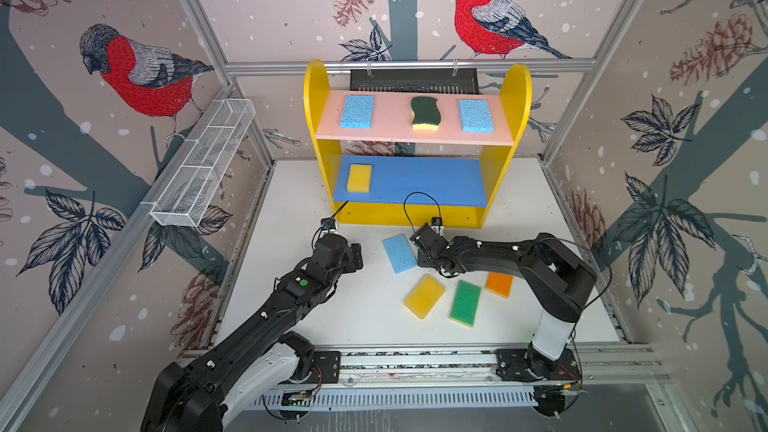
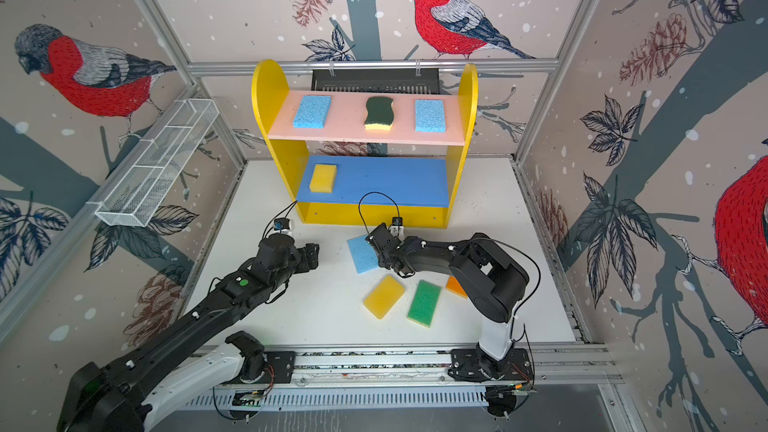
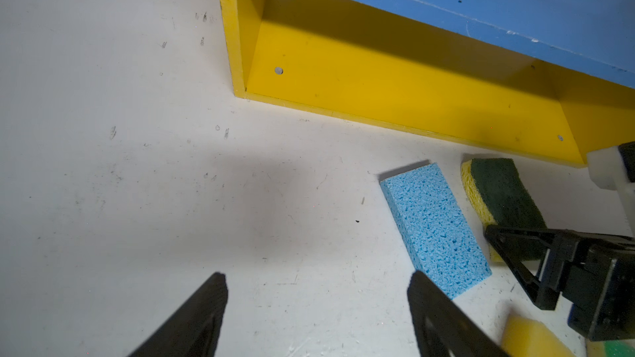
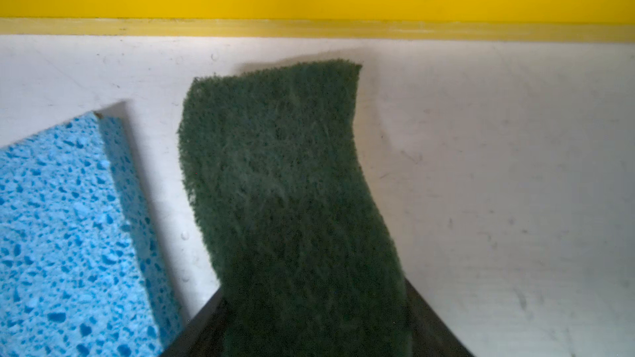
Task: Arrange cleaning sponges on a shelf
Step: Pick up the cleaning sponge at the center of the table.
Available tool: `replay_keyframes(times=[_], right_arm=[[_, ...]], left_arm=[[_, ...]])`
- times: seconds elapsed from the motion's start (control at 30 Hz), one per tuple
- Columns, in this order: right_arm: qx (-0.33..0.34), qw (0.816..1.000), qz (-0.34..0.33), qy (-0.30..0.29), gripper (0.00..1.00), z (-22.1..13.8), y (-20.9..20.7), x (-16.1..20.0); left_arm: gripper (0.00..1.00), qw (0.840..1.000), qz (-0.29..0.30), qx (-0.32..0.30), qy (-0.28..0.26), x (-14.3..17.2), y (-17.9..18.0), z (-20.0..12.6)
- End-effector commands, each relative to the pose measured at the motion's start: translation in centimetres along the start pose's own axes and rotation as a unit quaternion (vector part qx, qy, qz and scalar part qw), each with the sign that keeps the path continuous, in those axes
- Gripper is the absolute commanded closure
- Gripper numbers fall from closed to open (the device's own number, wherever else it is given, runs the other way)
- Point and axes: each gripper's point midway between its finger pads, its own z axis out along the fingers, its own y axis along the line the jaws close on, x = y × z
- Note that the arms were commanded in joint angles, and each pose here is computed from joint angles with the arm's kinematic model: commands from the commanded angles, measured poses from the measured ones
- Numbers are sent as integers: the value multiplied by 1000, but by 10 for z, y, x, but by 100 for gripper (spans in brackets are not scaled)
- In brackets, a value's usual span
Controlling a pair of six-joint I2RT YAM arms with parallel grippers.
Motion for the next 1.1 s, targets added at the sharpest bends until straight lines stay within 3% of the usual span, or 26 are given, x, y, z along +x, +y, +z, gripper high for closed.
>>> replay_keyframes(times=[0.0, 0.5, 1.07], right_arm=[[-15, 1000, -11, 22, 34, -4, 4, 8], [-17, 1000, -7, -16, 34, -36, 2, -14], [-58, 994, 2, -88, 34, -97, 20, -67]], left_arm=[[17, 1000, -1, -5, -3, -2, 1, 0], [17, 1000, 1, -4, -16, -15, -3, -6], [17, 1000, 4, -8, -27, -24, -5, -5]])
